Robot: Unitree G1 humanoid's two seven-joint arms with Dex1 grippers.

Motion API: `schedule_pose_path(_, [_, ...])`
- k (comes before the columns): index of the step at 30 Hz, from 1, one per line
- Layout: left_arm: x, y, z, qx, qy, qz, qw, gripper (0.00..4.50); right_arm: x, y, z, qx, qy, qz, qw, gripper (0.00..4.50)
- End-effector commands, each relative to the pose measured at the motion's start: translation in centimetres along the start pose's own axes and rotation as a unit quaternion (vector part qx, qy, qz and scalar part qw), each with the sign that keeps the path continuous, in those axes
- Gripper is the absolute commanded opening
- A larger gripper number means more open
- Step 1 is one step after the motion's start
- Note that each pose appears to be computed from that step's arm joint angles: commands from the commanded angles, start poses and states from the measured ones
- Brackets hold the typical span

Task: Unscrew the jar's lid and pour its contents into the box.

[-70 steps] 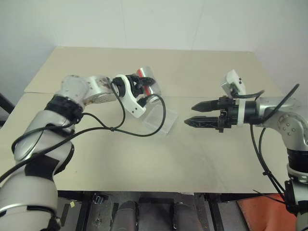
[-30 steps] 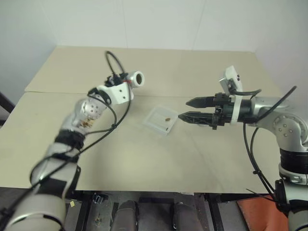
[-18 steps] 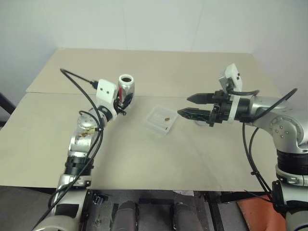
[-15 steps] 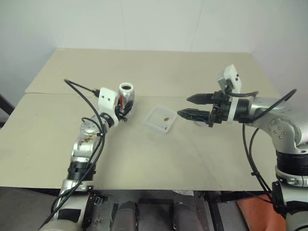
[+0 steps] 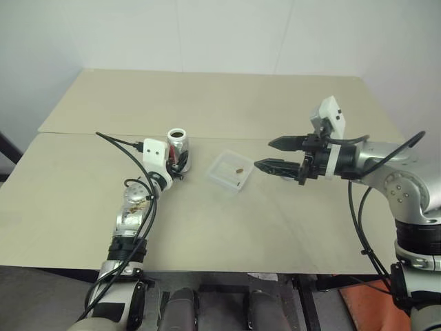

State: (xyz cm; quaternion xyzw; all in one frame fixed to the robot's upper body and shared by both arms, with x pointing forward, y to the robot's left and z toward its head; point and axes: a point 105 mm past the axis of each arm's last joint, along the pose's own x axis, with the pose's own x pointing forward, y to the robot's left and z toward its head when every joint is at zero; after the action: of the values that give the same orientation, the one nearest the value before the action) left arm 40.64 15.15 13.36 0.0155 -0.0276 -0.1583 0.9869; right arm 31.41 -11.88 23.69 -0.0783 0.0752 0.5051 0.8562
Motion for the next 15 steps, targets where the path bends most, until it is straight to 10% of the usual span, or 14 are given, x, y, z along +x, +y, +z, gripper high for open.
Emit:
schedule_pose_path(1, [-0.1,-0.5,0.1,0.005,-0.005,-0.007,1.0,2.93,-0.7,0.4,1.3,-0.026,-0.017,0.0,1.0,4.5])
schedule_pose_path(6, [-1.0,-0.4,0.1,0.011,-0.005,-0.004,1.0,4.44,-0.6,0.6,1.3,-0.026,-0.018,0.004,1.0,4.5])
schedule_pose_path(15, [-4.9,-0.1,-0.6,0.038,0.026,-0.031,0.998,4.47,-0.5,0.8,1.0,-0.026,-0.016,0.006,1.0,4.5])
